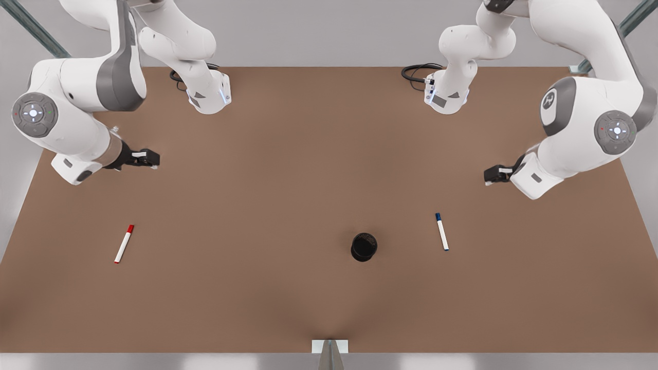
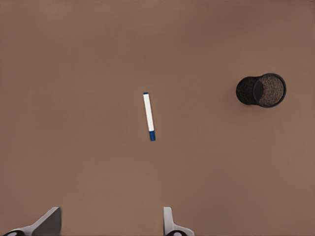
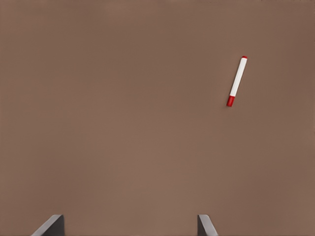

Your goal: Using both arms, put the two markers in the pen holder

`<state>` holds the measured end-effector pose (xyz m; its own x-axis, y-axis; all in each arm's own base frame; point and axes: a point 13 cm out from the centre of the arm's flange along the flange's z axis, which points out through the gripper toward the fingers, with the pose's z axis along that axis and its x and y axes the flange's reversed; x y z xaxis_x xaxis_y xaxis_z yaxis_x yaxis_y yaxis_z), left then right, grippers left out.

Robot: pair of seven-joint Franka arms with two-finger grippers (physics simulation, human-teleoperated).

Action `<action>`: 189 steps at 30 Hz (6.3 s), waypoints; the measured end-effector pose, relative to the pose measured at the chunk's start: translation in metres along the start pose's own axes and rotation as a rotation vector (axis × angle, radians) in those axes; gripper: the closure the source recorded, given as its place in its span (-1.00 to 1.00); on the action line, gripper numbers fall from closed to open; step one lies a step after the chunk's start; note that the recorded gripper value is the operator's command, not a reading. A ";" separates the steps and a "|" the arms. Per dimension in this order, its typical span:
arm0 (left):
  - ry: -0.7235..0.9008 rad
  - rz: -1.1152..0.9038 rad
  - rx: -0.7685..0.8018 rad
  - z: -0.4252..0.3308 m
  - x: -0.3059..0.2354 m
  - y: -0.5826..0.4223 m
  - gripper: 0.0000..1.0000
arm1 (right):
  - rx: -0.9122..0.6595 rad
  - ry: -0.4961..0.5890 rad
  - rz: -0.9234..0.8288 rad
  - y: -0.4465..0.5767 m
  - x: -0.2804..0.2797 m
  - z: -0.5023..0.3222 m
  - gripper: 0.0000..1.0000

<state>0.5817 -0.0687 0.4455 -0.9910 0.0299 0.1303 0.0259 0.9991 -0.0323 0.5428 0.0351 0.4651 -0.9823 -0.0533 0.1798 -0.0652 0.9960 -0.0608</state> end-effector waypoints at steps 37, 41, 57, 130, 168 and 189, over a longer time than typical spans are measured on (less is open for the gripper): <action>-0.193 -0.237 -0.070 0.396 -0.124 -0.003 0.06 | -0.100 -0.118 0.086 -0.249 -0.199 0.403 -0.81; -0.198 -0.241 -0.073 0.395 -0.126 -0.003 0.32 | -0.101 -0.118 0.054 -0.248 -0.199 0.411 -0.54; -0.235 -0.280 -0.068 0.337 -0.158 -0.025 0.57 | -0.090 -0.126 -0.028 -0.248 -0.200 0.414 0.49; -0.618 0.591 -0.013 -0.029 -0.171 -0.148 -1.00 | -0.175 -0.257 -0.229 0.200 -0.175 0.074 0.57; 0.018 0.007 -0.036 0.035 -0.049 0.014 -1.00 | -0.641 -1.328 -0.331 0.596 -0.215 0.095 0.54; -0.006 -0.031 -0.033 0.031 -0.057 0.020 -1.00 | -0.249 -0.893 0.094 0.228 -0.137 -0.060 -1.00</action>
<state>0.6347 -0.0514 0.4067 -0.9922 -0.0009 0.1249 -0.0003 1.0000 0.0047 0.6727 0.2741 0.4853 -0.7593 0.0958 -0.6437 -0.0407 0.9802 0.1939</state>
